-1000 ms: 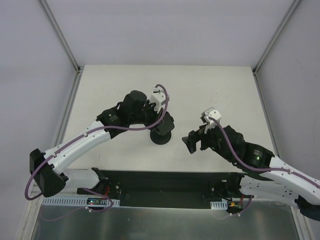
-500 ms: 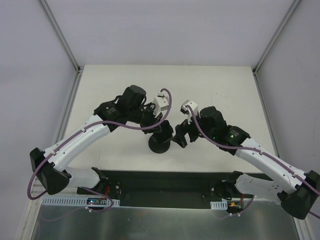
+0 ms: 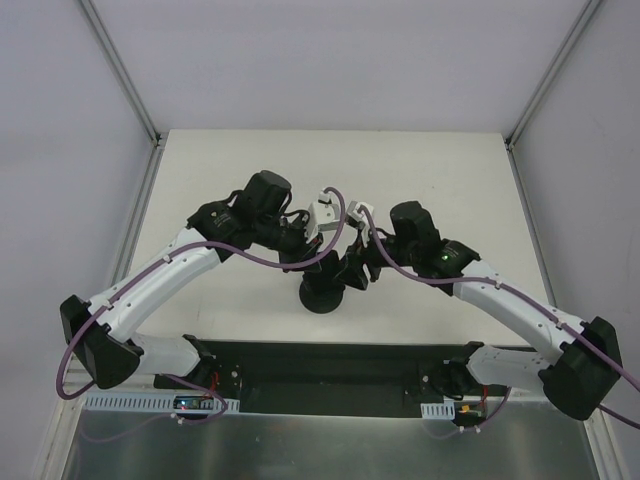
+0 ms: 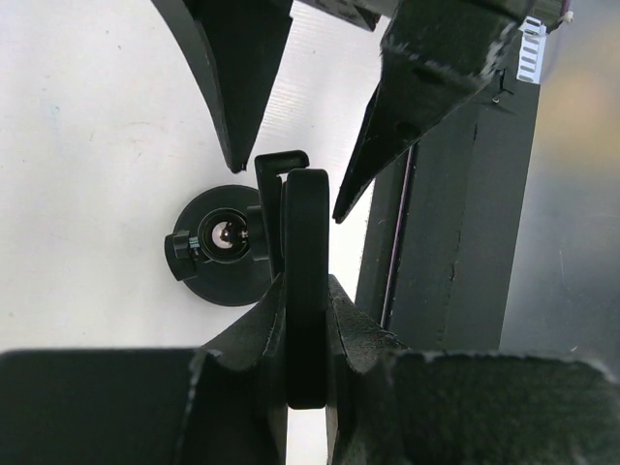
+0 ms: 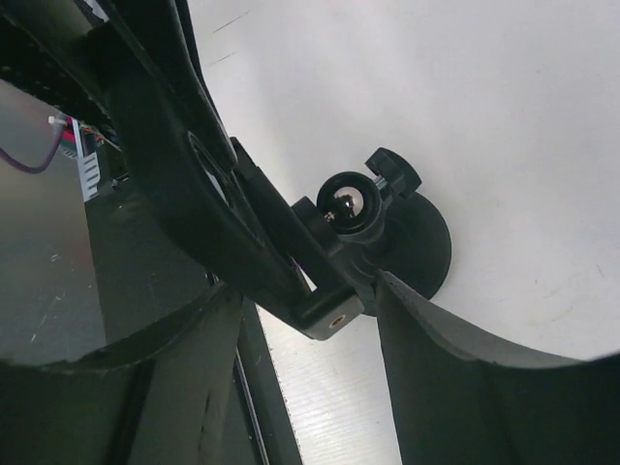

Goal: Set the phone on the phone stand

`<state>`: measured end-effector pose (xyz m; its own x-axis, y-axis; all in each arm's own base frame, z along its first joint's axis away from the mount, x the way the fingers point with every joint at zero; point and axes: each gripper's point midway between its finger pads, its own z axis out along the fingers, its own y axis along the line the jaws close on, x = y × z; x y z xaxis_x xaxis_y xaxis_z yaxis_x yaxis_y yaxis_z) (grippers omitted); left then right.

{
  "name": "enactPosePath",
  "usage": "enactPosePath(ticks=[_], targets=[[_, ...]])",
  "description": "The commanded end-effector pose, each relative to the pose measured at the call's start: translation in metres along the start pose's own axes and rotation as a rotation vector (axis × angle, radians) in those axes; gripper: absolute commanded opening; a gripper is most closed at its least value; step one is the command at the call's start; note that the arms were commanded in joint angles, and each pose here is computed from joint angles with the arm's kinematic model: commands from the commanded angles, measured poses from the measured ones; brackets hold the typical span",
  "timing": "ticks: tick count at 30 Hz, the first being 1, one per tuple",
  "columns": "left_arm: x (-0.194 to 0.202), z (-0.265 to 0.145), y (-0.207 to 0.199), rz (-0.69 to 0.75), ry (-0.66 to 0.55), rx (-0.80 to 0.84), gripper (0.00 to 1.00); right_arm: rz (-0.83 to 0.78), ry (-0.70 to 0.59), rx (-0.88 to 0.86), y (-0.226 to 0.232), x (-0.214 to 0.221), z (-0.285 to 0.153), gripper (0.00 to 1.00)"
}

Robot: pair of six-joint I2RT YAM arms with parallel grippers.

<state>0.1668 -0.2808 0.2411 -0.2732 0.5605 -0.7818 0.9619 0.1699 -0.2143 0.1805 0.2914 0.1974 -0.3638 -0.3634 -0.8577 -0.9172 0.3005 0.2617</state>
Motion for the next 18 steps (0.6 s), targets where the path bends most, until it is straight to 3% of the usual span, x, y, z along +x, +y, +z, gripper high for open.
enactPosePath(ticks=[1, 4, 7, 10, 11, 12, 14, 15, 16, 18], targets=[[-0.028, -0.008, -0.008, 0.065, -0.082, 0.047, 0.00, -0.072, -0.068, -0.107, 0.015, -0.026, 0.004, 0.57], [-0.027, -0.008, -0.005, 0.055, -0.076, 0.033, 0.00, -0.069, -0.066, -0.110, 0.014, -0.023, 0.010, 0.51], [-0.028, -0.008, -0.002, 0.041, -0.084, 0.010, 0.00, -0.055, -0.073, -0.095, 0.012, -0.024, 0.013, 0.36], [-0.028, -0.007, 0.005, 0.021, -0.095, -0.032, 0.00, -0.035, -0.084, -0.089, 0.016, -0.024, 0.018, 0.15], [-0.027, -0.006, 0.007, 0.015, -0.099, -0.045, 0.00, -0.030, -0.072, -0.083, 0.021, -0.016, 0.022, 0.00], [-0.027, -0.006, 0.008, 0.009, -0.102, -0.053, 0.00, 0.009, -0.068, -0.043, 0.018, -0.013, 0.025, 0.00], [-0.025, -0.005, 0.011, -0.007, -0.103, -0.073, 0.00, 0.037, -0.099, 0.105, 0.006, -0.017, 0.028, 0.00], [-0.023, -0.004, 0.012, -0.012, -0.102, -0.076, 0.00, 0.107, -0.133, 0.356, -0.028, -0.020, 0.020, 0.00], [-0.020, -0.004, 0.012, -0.023, -0.100, -0.081, 0.00, 0.143, -0.155, 0.493, -0.039, -0.019, 0.007, 0.00], [-0.015, -0.004, 0.011, -0.044, -0.100, -0.089, 0.00, 0.272, -0.209, 0.639, -0.046, -0.010, -0.004, 0.00]])
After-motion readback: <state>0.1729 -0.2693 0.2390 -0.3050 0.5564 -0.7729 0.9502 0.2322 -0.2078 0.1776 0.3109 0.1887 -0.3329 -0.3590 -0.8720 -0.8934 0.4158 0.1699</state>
